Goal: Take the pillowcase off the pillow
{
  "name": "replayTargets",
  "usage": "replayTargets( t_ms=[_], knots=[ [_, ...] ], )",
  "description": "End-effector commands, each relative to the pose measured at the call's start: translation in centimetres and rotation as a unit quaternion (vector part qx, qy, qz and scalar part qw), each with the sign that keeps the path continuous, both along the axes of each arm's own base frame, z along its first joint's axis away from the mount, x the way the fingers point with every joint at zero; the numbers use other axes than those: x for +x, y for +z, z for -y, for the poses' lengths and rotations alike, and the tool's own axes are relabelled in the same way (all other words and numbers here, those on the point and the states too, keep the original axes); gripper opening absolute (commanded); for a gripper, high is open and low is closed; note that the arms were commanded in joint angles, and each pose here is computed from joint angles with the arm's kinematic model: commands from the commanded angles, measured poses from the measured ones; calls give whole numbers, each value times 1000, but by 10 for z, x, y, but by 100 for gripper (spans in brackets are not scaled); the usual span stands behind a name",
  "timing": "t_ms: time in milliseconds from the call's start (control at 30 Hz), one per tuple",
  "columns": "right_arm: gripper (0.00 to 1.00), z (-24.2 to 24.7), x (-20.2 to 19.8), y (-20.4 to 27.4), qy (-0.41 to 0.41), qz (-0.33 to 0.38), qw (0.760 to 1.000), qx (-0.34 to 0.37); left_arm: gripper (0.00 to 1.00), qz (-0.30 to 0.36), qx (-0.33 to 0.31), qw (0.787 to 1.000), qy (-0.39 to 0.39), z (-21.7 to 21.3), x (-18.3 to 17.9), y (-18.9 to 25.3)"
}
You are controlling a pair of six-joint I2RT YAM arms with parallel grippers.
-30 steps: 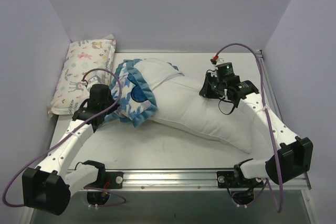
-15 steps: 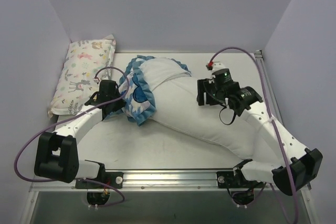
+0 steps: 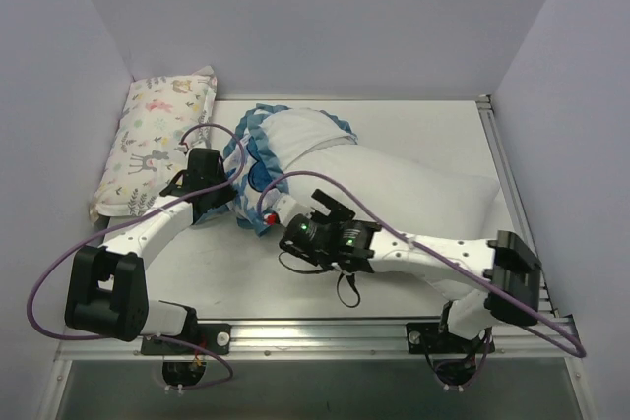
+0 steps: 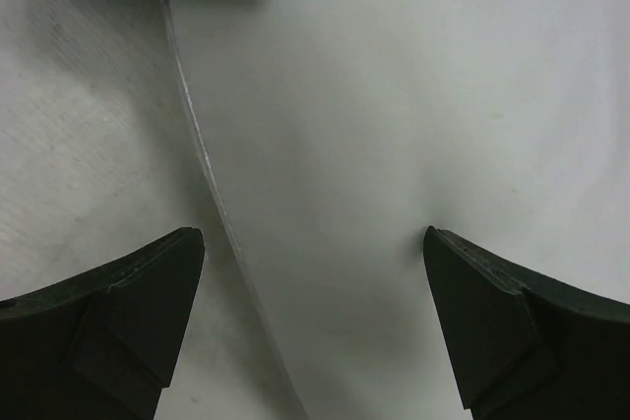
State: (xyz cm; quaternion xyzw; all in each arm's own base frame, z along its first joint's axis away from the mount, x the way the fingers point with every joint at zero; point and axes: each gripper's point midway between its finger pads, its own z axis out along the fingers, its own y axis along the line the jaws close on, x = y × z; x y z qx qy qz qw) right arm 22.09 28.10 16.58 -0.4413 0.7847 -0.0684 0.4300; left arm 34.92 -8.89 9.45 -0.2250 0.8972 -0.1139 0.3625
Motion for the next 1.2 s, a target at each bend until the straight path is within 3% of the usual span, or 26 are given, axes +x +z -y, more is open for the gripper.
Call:
replayTargets(
  t_ms=[0,267,333,433,467,867,1167],
  knots=[
    [100,13,17,-34,-30,55,992,-106,0,34,3,999,-4,3,18,21],
    [99,22,36,-57,-90,106,978,-156,0,40,5,999,-11,3,18,29],
    [90,32,48,-49,-120,127,970,-166,0,45,4,999,-12,3,17,34],
    [13,48,62,-38,-159,142,963,-164,0,55,6,998,-13,1,15,49],
    [0,54,64,-31,-171,144,961,-160,0,61,10,998,-13,-1,16,55],
    [0,139,61,129,-266,155,951,31,0,107,33,993,36,-30,28,121],
    [0,176,48,160,-295,129,938,130,0,103,21,993,51,-41,37,123]
  ],
)
